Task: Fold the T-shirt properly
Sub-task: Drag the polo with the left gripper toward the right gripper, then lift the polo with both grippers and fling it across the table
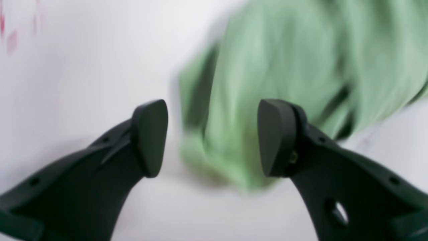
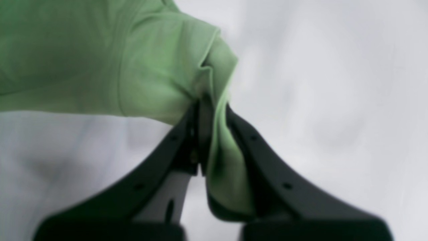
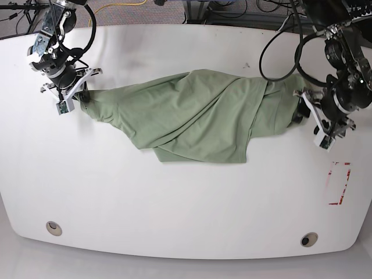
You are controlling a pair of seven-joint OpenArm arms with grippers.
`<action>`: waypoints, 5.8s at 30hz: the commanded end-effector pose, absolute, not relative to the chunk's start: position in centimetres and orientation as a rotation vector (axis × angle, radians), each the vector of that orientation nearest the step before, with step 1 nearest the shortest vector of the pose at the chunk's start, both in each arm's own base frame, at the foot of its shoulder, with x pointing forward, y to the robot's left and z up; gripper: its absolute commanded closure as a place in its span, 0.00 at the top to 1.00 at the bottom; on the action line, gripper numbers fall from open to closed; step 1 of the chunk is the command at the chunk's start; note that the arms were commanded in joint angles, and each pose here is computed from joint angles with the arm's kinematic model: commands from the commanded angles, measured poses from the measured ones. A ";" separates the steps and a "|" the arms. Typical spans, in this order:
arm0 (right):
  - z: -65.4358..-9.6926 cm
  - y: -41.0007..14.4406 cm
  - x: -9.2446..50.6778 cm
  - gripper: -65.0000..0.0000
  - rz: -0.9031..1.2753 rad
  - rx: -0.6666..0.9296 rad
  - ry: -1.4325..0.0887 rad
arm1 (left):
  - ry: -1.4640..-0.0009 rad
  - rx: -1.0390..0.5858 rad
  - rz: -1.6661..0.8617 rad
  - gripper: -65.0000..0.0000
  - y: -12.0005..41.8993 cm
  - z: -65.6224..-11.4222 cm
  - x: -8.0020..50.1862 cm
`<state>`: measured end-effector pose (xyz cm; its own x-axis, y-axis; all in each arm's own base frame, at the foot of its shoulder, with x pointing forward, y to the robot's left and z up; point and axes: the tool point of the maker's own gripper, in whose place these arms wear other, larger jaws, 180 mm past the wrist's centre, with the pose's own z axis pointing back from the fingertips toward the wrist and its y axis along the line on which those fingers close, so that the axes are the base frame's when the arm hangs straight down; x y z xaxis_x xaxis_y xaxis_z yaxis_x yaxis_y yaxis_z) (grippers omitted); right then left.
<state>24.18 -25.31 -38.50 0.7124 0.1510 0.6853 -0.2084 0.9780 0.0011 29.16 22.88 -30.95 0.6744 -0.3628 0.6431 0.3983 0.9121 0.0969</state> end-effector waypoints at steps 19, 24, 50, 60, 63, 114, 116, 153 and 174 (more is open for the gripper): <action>-36.7 -25.6 25.9 0.00 0.210 0.068 -0.823 | -0.760 -0.439 -0.059 0.61 18.1 -33.1 39.9; -36.6 -25.6 25.9 0.00 0.210 0.068 -0.825 | -0.730 -0.493 -0.082 0.61 15.5 -34.9 40.9; -36.6 -25.6 26.0 0.00 0.210 0.068 -0.826 | -0.587 -0.651 -0.088 0.61 7.5 -40.1 41.7; -36.6 -25.6 26.0 0.00 0.210 0.068 -0.826 | -0.564 -0.650 -0.152 0.24 5.7 -40.4 41.1; -36.6 -25.6 26.0 0.00 0.210 0.068 -0.826 | -0.564 -0.646 -0.152 0.06 5.8 -40.4 41.2; -18.3 -23.3 42.5 0.00 0.424 -0.030 -1.249 | -1.293 -0.259 -0.555 0.02 14.4 -8.5 46.5; -16.8 -23.6 43.3 0.00 0.435 -0.048 -1.271 | -1.319 -0.237 -0.555 0.02 15.0 -7.1 46.7; 8.1 -26.7 48.4 0.00 0.600 -0.398 -1.531 | -1.821 -0.038 -0.547 0.02 19.7 18.7 44.2; -3.0 -27.6 45.4 0.00 0.593 -0.390 -1.352 | -1.594 -0.052 -0.559 0.02 19.4 6.7 45.9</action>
